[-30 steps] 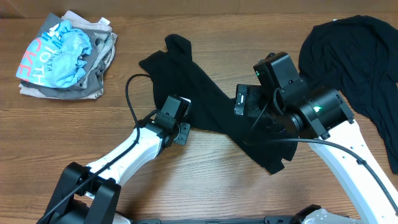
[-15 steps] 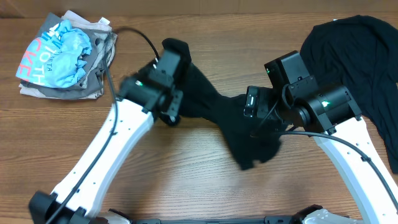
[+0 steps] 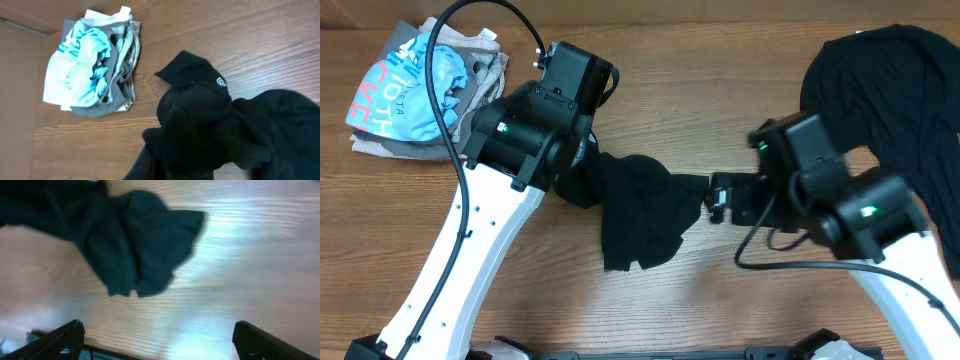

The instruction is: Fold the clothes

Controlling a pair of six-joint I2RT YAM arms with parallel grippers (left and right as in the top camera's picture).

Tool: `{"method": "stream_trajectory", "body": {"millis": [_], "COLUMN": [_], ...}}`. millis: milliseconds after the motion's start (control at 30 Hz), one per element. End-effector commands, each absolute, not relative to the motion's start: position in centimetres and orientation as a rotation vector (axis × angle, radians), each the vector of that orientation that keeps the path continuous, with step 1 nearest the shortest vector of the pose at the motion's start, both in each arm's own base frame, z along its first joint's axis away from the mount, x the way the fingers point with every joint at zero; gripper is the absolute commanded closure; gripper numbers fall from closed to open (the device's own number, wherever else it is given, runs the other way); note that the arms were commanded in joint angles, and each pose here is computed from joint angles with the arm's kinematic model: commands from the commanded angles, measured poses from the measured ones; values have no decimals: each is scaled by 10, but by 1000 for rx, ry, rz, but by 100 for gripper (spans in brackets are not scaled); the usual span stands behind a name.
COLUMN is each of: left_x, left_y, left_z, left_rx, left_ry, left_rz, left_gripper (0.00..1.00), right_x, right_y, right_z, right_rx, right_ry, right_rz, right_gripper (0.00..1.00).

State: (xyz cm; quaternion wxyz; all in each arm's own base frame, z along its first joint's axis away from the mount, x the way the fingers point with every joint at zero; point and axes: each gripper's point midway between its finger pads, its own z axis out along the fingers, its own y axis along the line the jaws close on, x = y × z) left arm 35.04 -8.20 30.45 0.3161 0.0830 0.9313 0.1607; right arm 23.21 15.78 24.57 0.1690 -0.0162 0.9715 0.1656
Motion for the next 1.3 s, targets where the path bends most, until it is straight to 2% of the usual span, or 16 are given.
{"method": "stream_trajectory", "body": {"millis": [0, 267, 467, 667, 800, 867, 933, 1233, 1267], "left_x": [353, 357, 363, 363, 363, 363, 363, 363, 362], "left_y": [-81, -85, -96, -98, -98, -98, -98, -98, -98], "left_z": [321, 323, 326, 325, 325, 325, 325, 325, 325], "left_rx": [202, 195, 196, 202, 202, 202, 202, 206, 208], "left_ry": [2405, 2390, 2367, 2372, 2372, 2372, 2372, 2372, 2374], "left_rz": [399, 367, 295, 280, 280, 280, 280, 280, 277], "left_gripper": [96, 96, 96, 96, 96, 96, 96, 96, 96], "right_x": [207, 196, 230, 244, 256, 263, 267, 246, 245], "right_y": [199, 261, 270, 266, 258, 256, 256, 276, 278], "right_z": [198, 137, 104, 57, 53, 54, 55, 52, 51], "right_rx": [-249, -508, -654, -673, -619, -590, -574, -805, -819], "right_ry": [2847, 2709, 2578, 2651, 2662, 2656, 2654, 2656, 2658], "right_rz": [586, 683, 391, 263, 246, 266, 290, 484, 499], "right_gripper": [2, 9, 11, 14, 23, 36, 42, 43, 46]}}
